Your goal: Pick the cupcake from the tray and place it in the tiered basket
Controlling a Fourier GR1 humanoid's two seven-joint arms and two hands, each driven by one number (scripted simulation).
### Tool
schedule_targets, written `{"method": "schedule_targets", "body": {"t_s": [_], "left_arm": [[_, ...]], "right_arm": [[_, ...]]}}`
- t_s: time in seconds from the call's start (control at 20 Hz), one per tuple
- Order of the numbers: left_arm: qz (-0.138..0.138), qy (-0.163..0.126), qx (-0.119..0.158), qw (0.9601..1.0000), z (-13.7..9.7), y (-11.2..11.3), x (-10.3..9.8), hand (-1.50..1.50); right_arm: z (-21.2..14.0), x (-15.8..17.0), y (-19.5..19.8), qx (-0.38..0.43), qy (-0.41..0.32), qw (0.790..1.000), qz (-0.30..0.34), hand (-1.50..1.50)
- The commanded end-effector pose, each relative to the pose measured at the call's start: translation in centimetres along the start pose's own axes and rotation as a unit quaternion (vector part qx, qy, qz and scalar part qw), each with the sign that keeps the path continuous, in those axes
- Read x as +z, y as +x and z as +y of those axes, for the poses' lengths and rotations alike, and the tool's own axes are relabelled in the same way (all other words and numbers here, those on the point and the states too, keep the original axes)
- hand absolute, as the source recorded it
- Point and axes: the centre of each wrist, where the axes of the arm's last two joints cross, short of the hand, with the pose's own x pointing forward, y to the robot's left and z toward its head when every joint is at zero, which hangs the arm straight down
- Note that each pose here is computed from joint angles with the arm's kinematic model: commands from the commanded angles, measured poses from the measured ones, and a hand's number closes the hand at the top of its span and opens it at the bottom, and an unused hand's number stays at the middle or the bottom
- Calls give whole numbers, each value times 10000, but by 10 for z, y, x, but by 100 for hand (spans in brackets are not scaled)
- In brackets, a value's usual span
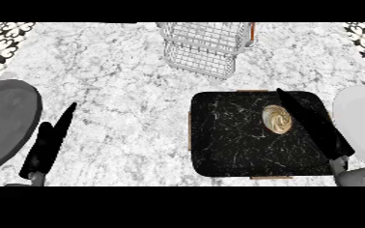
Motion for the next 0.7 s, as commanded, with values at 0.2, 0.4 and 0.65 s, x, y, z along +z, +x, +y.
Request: {"method": "schedule_targets", "body": {"t_s": [0.2,0.4,0.65], "left_arm": [[-837,-154,245,9961,11,15,30,0],[-1797,-934,1017,9740,-36,47,20,0],[-1934,-1039,1163,9687,-83,55,-8,0]], "right_arm": [[18,-36,52,-1081,-607,9876,-966,-150],[47,-59,59,-1753,-1352,9721,-778,-150],[51,-75,97,-1335,-1895,9546,-1871,-150]]}}
